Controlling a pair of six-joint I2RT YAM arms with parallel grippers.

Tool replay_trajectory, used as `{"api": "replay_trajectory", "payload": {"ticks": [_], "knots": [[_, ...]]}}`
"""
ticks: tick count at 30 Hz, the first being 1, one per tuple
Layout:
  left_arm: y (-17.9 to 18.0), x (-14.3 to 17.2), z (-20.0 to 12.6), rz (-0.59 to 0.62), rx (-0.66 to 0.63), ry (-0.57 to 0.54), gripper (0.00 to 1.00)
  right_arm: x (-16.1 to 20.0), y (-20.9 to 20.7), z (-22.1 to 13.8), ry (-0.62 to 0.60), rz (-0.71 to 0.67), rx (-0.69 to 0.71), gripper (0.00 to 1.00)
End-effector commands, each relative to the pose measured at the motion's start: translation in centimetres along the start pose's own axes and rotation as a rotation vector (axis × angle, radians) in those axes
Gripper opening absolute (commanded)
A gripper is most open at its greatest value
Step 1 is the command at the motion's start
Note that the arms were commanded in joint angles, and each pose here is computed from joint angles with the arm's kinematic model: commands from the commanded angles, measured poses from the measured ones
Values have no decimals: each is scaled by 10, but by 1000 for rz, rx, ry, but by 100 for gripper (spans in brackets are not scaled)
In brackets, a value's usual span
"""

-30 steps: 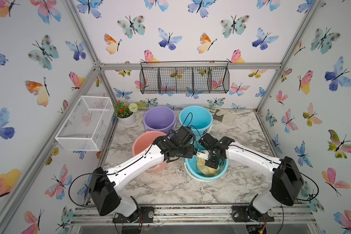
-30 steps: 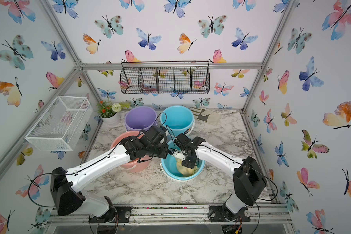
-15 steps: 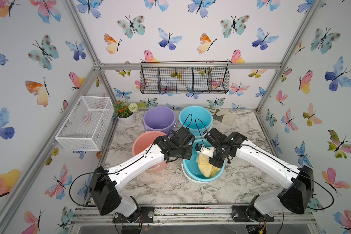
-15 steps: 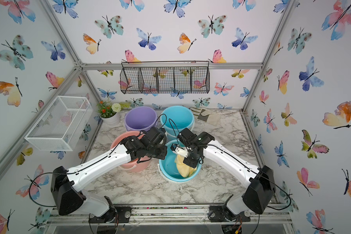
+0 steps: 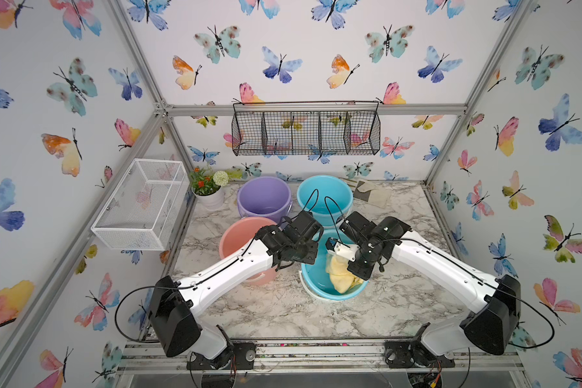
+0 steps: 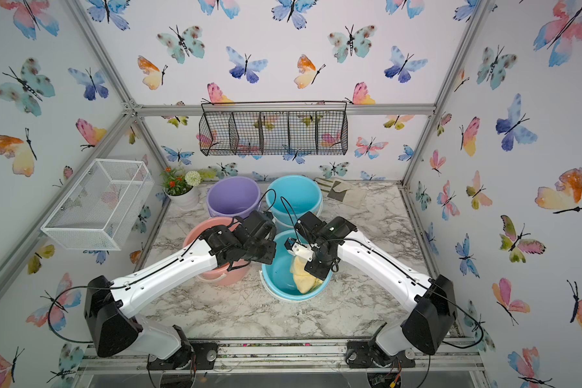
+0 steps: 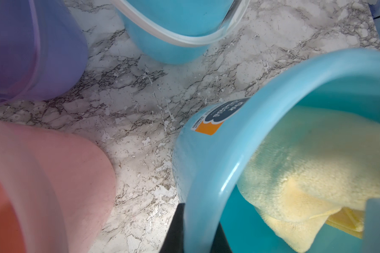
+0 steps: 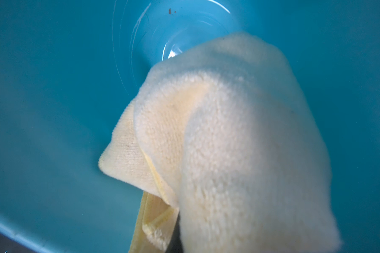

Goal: Wipe the inside of the bucket with a cloth
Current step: Wipe the dirt from the inside of the bucket.

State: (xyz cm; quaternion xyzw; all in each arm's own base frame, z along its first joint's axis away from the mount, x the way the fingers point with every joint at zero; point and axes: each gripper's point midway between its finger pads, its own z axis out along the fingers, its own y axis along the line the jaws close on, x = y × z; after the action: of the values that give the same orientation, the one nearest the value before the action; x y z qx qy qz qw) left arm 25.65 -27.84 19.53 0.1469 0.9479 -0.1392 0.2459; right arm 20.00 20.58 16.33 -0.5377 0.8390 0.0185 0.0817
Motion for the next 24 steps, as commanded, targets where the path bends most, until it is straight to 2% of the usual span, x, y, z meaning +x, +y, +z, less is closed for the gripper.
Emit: {"api": "replay_trajectory", "payload": {"ticks": [1, 6, 17, 24], "knots": [[-2, -21, -16, -9, 8, -89, 0, 14, 13, 15, 68, 6, -58, 2], [-12, -25, -18, -17, 54, -88, 0, 9, 11, 41, 104, -17, -62, 2], [-29, -36, -36, -20, 136, -130, 0, -6, 14, 125, 197, -42, -122, 2], [-31, -36, -40, -13, 148, -155, 0, -10, 12, 153, 200, -28, -112, 2]]}}
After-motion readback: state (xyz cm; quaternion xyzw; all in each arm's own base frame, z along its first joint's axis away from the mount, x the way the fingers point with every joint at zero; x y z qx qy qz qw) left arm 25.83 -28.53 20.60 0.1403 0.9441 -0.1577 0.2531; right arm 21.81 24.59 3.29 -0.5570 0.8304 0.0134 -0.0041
